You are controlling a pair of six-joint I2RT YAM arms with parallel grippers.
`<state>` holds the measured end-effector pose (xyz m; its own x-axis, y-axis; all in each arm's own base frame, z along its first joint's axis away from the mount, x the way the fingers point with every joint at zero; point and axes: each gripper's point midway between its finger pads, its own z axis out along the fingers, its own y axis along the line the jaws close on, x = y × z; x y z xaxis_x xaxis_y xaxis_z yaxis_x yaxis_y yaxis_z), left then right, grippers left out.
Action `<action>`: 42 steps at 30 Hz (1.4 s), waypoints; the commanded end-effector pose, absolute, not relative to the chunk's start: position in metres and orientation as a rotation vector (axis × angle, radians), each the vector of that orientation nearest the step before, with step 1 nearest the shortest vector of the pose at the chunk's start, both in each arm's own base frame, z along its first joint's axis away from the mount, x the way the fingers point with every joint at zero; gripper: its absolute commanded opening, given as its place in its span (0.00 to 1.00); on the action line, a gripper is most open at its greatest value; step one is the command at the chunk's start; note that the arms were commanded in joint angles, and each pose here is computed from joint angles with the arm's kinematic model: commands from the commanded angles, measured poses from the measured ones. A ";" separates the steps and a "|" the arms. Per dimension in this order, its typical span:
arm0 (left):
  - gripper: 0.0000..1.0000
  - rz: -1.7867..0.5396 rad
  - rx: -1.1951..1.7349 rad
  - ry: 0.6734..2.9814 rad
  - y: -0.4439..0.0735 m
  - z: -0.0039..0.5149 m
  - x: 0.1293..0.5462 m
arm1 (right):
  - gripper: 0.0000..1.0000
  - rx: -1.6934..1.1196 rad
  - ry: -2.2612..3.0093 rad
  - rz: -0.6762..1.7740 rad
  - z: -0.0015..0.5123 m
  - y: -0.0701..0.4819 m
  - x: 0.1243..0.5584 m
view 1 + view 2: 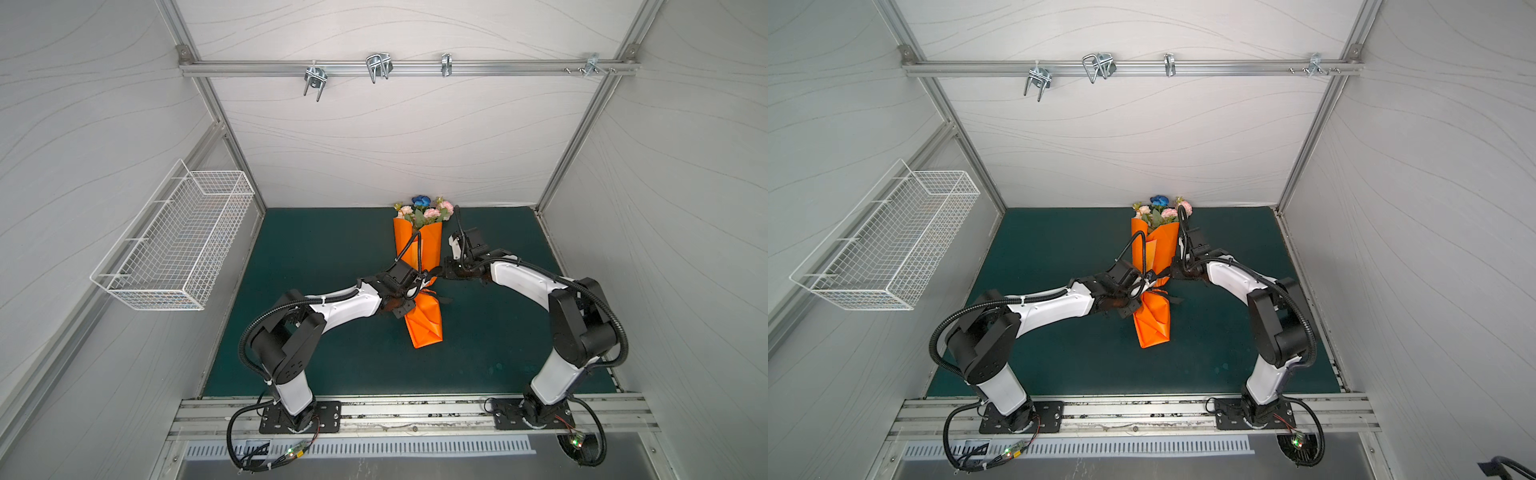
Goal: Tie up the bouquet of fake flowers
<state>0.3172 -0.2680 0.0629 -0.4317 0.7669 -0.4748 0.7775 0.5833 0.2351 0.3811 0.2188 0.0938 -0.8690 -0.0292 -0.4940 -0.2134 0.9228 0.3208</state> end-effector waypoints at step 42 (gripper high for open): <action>0.00 -0.155 1.090 2.361 -0.259 0.086 0.337 | 0.00 -0.179 2.597 0.472 0.093 0.220 0.382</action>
